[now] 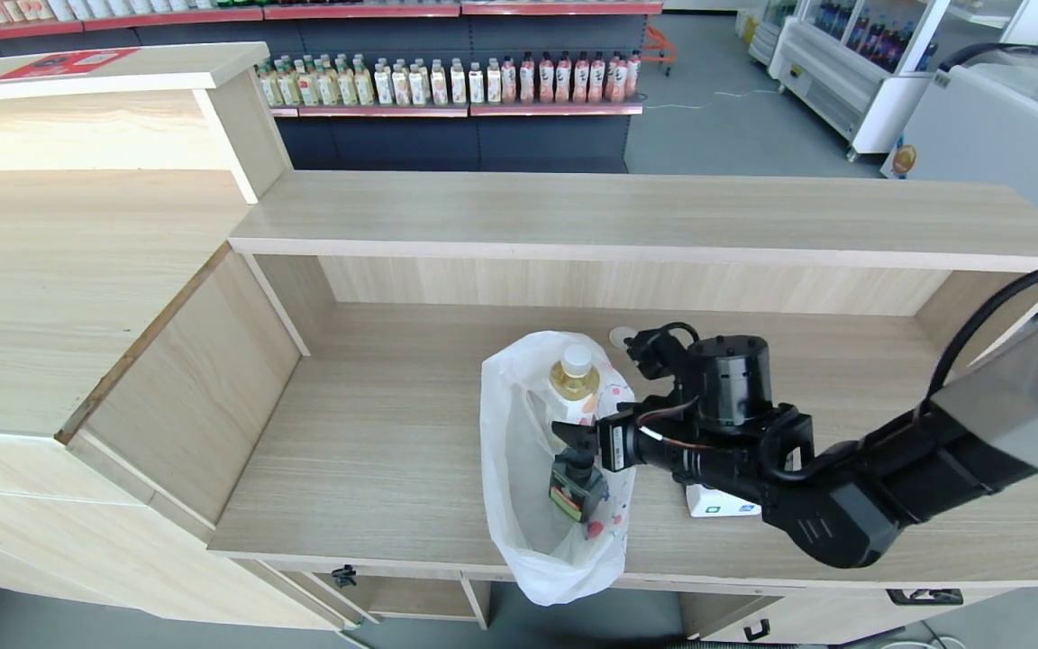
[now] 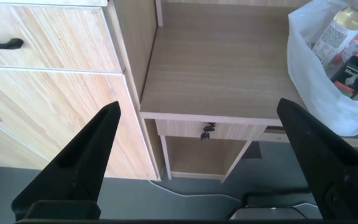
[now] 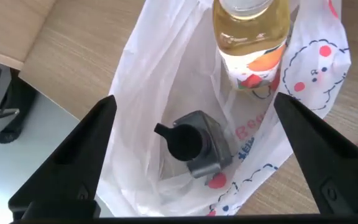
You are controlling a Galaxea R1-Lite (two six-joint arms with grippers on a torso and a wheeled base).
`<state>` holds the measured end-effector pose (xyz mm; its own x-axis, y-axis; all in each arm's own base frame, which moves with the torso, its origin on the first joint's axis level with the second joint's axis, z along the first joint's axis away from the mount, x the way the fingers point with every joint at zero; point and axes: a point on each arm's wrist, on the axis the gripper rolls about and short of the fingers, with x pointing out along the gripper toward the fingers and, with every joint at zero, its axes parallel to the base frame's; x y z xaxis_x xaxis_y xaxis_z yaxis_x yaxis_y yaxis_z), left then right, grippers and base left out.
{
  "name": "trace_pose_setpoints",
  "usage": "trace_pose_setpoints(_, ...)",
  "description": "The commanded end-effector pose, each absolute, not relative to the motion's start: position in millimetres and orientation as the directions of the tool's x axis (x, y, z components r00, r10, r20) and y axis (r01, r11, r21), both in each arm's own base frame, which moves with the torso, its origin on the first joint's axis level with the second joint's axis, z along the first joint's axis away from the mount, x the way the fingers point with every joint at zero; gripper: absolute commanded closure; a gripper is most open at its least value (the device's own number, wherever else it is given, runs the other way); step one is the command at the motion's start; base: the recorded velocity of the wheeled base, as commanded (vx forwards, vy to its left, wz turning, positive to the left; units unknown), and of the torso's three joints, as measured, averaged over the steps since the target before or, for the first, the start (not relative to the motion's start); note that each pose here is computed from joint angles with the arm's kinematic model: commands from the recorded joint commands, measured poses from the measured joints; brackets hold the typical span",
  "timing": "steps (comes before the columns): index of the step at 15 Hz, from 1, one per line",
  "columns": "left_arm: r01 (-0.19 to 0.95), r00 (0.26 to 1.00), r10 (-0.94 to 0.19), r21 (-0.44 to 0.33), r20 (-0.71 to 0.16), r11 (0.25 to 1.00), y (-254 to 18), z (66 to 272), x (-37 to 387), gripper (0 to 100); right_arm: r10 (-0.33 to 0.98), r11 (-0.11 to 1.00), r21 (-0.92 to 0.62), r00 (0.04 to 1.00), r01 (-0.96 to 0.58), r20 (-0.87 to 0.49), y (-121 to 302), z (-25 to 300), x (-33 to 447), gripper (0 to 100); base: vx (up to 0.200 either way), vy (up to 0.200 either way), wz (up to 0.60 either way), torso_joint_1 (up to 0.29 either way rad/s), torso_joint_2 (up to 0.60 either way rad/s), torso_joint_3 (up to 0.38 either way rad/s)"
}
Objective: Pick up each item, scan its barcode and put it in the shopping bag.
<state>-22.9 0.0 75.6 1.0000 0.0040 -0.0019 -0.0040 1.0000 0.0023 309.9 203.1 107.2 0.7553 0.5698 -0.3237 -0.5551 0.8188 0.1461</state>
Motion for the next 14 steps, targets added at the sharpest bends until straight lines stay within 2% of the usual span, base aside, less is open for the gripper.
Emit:
trace_pose_setpoints(1, -0.005, 1.000, 0.005, 0.002, -0.002, 1.000, 0.0, 75.6, -22.9, 0, 0.518, 0.855, 0.164, 0.814, -0.492, -0.262, 151.6, 159.3, 274.4, 0, 0.000, 0.000, 0.00, 0.000, 0.00, 0.000)
trace_pose_setpoints(2, -0.005, 1.000, 0.005, 0.002, -0.002, 1.000, 0.0, 75.6, -22.9, 0, 0.518, 0.855, 0.164, 0.814, -0.492, -0.262, 151.6, 159.3, 274.4, 0, 0.000, 0.000, 0.00, 0.000, 0.00, 0.000)
trace_pose_setpoints(3, -0.003, 1.000, 0.003, 0.002, -0.002, 1.000, -0.1, 75.6, -22.9, 0, 0.386, 0.922, 0.119, 0.889, -0.368, -0.246, 106.6, 174.1, 254.3, 0, 0.000, 0.000, 0.00, 0.000, 0.00, 0.000)
trace_pose_setpoints(6, -0.005, 1.000, 0.005, 0.002, -0.002, 1.000, 0.0, 75.6, -22.9, 0, 0.179, 0.984, 0.030, 0.970, -0.176, -0.165, 60.3, 208.3, 201.5, 0, 0.000, 0.000, 0.00, 0.000, 0.00, 0.000)
trace_pose_setpoints(7, -0.005, 1.000, 0.005, 0.002, -0.002, 1.000, 0.0, 75.6, -22.9, 0, 0.126, 0.992, 0.004, 0.977, -0.127, -0.169, 46.4, 210.4, 175.6, 0, 0.000, 0.000, 0.00, 0.000, 0.00, 0.000)
trace_pose_setpoints(10, -0.005, 1.000, 0.005, 0.002, -0.002, 1.000, 0.0, 75.6, -22.9, 0, 0.011, 0.999, -0.028, 0.980, -0.017, -0.199, 20.2, 181.8, 114.4, 0, 0.000, 0.000, 0.00, 0.000, 0.00, 0.000)
trace_pose_setpoints(11, -0.005, 1.000, 0.005, 0.002, -0.002, 1.000, 0.0, 75.6, -22.9, 0, 0.005, 0.999, -0.031, 0.979, -0.011, -0.203, 18.6, 176.2, 108.6, 0, 0.000, 0.000, 0.00, 0.000, 0.00, 0.000)
trace_pose_setpoints(13, -0.003, 1.000, 0.003, 0.002, -0.002, 1.000, -0.1, 75.6, -22.9, 0, -0.027, 0.999, -0.025, 0.980, 0.022, -0.196, 4.8, 144.8, 69.8, 0, 0.000, 0.000, 0.00, 0.000, 0.00, 0.000)
trace_pose_setpoints(14, -0.005, 1.000, 0.005, 0.002, -0.002, 1.000, 0.0, 75.6, -22.9, 0, 0.017, 0.999, -0.040, 0.984, -0.025, -0.178, 2.4, 132.1, 53.7, 0, 0.000, 0.000, 0.00, 0.000, 0.00, 0.000)
